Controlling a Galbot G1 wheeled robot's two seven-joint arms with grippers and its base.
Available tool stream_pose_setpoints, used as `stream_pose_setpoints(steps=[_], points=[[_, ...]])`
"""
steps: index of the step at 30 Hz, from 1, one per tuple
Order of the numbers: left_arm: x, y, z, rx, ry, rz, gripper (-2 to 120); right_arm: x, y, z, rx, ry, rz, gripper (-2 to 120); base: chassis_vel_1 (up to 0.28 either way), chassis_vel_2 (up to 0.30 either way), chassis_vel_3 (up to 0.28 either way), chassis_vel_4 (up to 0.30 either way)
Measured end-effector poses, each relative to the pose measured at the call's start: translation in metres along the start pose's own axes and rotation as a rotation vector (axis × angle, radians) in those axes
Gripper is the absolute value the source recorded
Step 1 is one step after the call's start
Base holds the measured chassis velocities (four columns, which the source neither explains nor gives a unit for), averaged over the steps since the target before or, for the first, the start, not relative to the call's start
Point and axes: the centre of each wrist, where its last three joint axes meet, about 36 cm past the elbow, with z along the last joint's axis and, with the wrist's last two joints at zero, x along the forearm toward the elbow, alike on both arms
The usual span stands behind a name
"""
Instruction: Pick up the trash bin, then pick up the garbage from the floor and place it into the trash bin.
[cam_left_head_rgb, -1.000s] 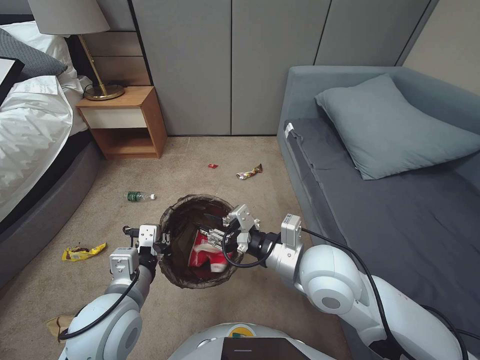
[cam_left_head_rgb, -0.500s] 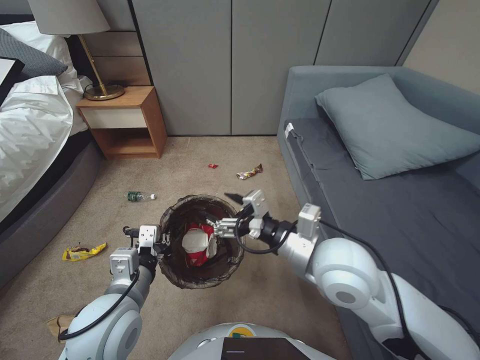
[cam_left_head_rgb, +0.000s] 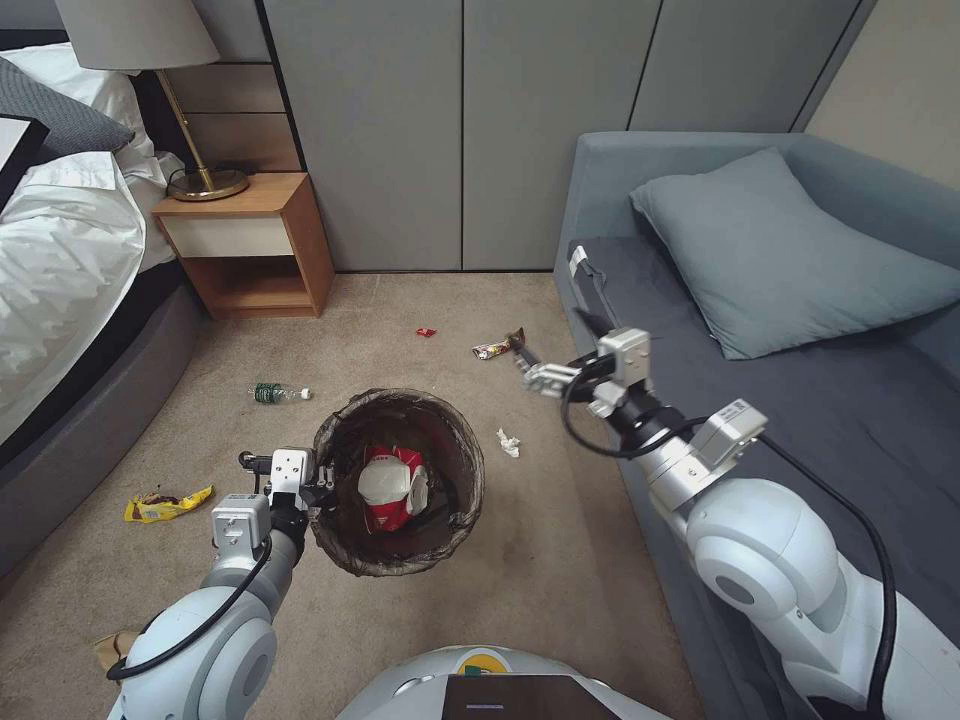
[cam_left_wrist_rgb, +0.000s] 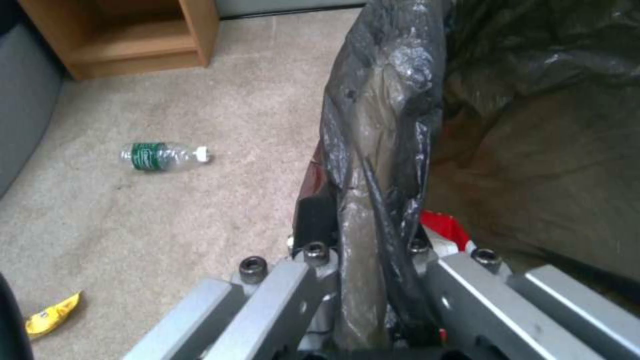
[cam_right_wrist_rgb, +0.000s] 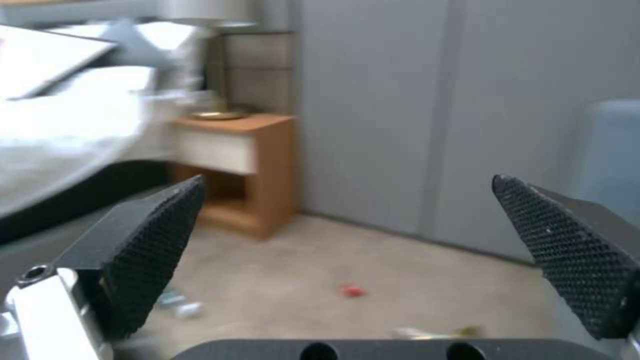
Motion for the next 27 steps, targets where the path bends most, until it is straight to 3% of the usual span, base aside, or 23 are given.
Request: stream_pose_setpoints(steps=[10,16,27], points=[[0.002,0.007,0.001,-0.008,0.000,-0.031,3,0.019,-0.028,0.044,0.104,-0.025,0.277,100,0.000,0.000,0.000,0.000],[0.002,0.008,0.001,-0.014,-0.007,-0.041,3,0.059,-0.010,0.078,0.109,-0.002,0.429,100,0.000,0.000,0.000,0.000],[0.002,0.009,0.001,-0.029,-0.020,-0.059,3,0.077,0.004,0.090,0.083,0.020,0.502,100,0.000,0.000,0.000,0.000]])
